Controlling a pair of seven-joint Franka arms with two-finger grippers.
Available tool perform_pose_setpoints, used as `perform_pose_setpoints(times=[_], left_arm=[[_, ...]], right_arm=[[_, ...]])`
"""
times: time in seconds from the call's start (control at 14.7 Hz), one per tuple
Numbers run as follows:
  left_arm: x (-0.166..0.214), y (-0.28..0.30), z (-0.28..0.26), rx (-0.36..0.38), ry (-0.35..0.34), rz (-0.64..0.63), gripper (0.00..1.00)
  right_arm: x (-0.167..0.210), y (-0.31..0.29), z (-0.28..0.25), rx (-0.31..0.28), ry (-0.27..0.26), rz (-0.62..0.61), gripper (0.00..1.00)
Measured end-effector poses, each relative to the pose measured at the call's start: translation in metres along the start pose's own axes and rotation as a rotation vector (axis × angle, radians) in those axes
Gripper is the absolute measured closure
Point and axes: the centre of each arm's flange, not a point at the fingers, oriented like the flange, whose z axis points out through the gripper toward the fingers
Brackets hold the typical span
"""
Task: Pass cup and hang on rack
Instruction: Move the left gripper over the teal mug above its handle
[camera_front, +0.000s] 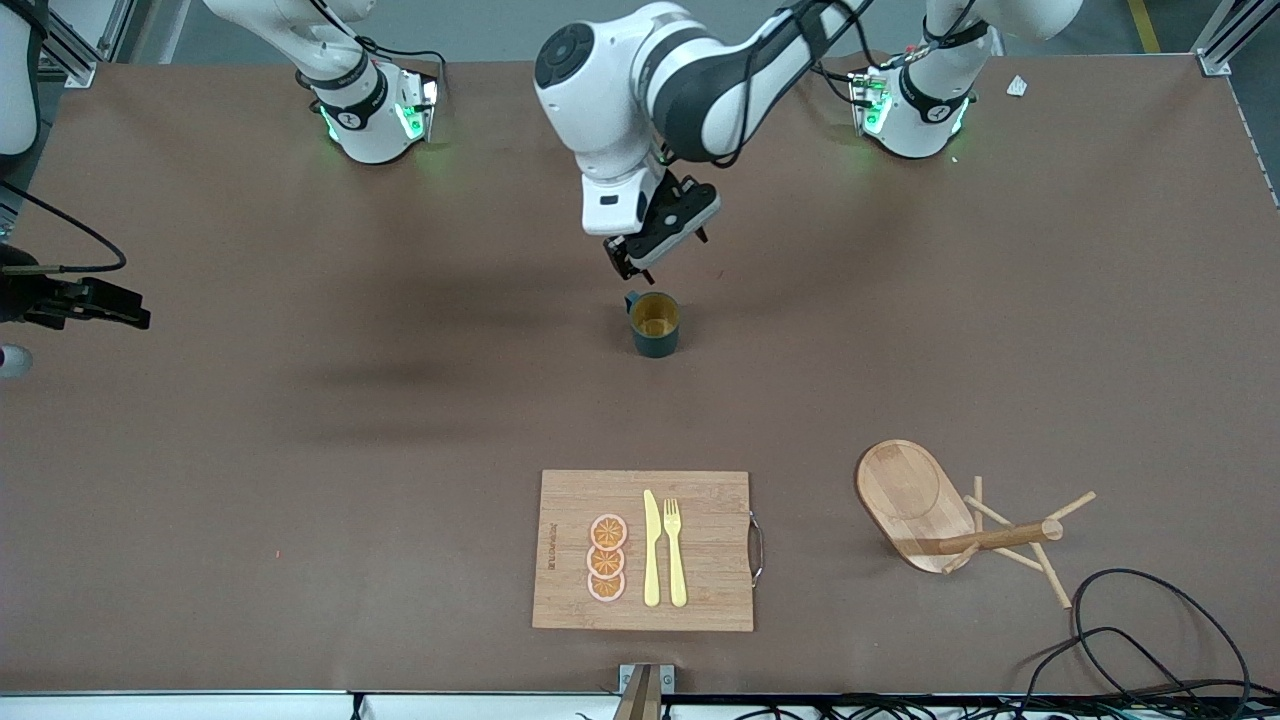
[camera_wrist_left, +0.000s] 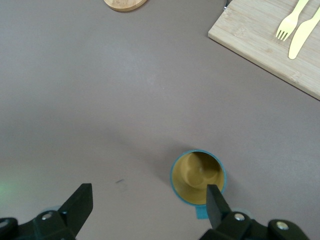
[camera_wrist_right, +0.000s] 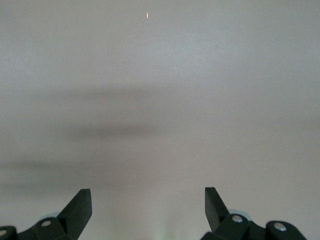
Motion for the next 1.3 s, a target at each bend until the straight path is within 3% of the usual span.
perform_pose_setpoints(times=[0.14,0.48,0.75,1.02,1.3], left_arm=[[-0.022,0.012,0.016,0.004,0.03,-0.03,0.0],[-0.078,0.028,0.055,0.007,0.101,-0.077,0.0],[-0.111,0.036,0.08,-0.012,0.136,-0.12,0.0],[-0.121,0.045,0.09,-0.069,0.162,-0.167,0.0],[-0.135,0.049,0.114,-0.073,0.214,-0.147,0.03]], right_arm=[[-0.005,-0.006,0.0,0.005,-0.042,-0.01,0.0],[-0.015,-0.013,-0.01,0.021,-0.067,-0.018,0.0],[-0.035,-0.013,-0.034,0.026,-0.043,-0.018,0.0],[-0.063,-0.008,-0.056,0.031,-0.014,-0.009,0.0],[-0.083,-0.008,-0.068,0.034,0.006,-0.009,0.0]])
